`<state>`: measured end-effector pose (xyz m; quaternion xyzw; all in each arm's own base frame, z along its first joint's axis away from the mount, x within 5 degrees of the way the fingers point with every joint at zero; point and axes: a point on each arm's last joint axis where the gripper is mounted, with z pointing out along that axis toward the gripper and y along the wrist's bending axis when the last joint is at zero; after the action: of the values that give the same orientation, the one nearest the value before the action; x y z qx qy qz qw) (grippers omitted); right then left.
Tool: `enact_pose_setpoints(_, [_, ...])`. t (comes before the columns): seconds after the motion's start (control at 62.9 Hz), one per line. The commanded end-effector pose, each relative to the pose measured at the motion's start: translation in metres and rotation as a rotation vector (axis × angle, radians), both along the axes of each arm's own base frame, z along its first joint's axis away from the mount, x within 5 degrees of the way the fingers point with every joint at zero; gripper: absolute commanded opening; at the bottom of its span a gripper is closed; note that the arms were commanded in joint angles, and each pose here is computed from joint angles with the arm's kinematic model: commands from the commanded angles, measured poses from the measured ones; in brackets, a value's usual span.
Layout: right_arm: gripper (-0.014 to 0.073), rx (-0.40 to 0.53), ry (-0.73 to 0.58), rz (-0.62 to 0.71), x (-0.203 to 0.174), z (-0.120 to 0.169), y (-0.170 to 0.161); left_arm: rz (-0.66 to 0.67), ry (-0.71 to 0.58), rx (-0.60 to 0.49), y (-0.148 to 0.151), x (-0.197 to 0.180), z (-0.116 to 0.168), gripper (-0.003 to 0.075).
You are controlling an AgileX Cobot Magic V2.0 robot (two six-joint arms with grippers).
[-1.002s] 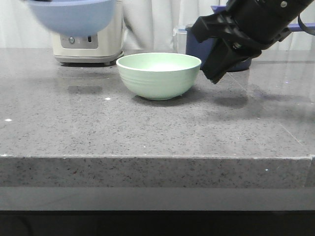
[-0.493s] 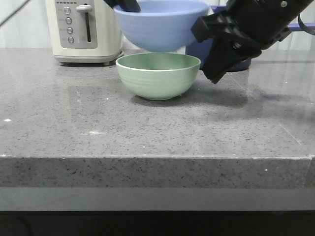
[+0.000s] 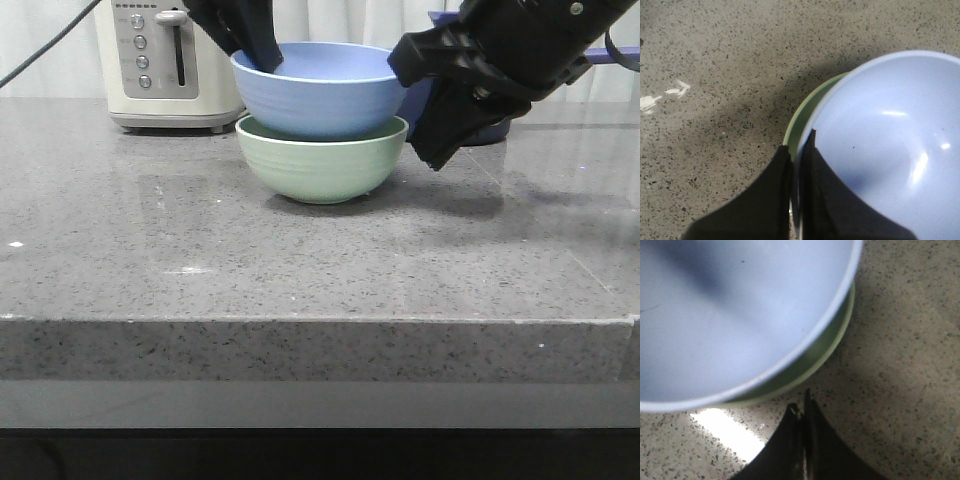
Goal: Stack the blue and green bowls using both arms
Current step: 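Lower the blue bowl into the green bowl and open the left gripper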
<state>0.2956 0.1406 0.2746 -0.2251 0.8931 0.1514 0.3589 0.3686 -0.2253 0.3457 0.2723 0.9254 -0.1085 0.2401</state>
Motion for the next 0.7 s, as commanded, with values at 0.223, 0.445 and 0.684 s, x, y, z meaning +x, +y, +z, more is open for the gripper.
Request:
enact_pose_setpoints(0.223, [-0.0063, 0.043, -0.098, -0.020, 0.002, 0.024, -0.002, 0.001, -0.074, -0.060, -0.003, -0.002, 0.020, -0.0020])
enact_pose_setpoints(0.445, [-0.0063, 0.043, -0.098, -0.020, 0.002, 0.024, -0.002, -0.003, -0.054, -0.086, -0.006, -0.003, 0.019, -0.0019])
enact_pose_setpoints(0.684, [-0.0063, 0.043, -0.098, -0.020, 0.002, 0.024, -0.002, -0.003, -0.054, -0.089, -0.006, -0.003, 0.019, 0.0128])
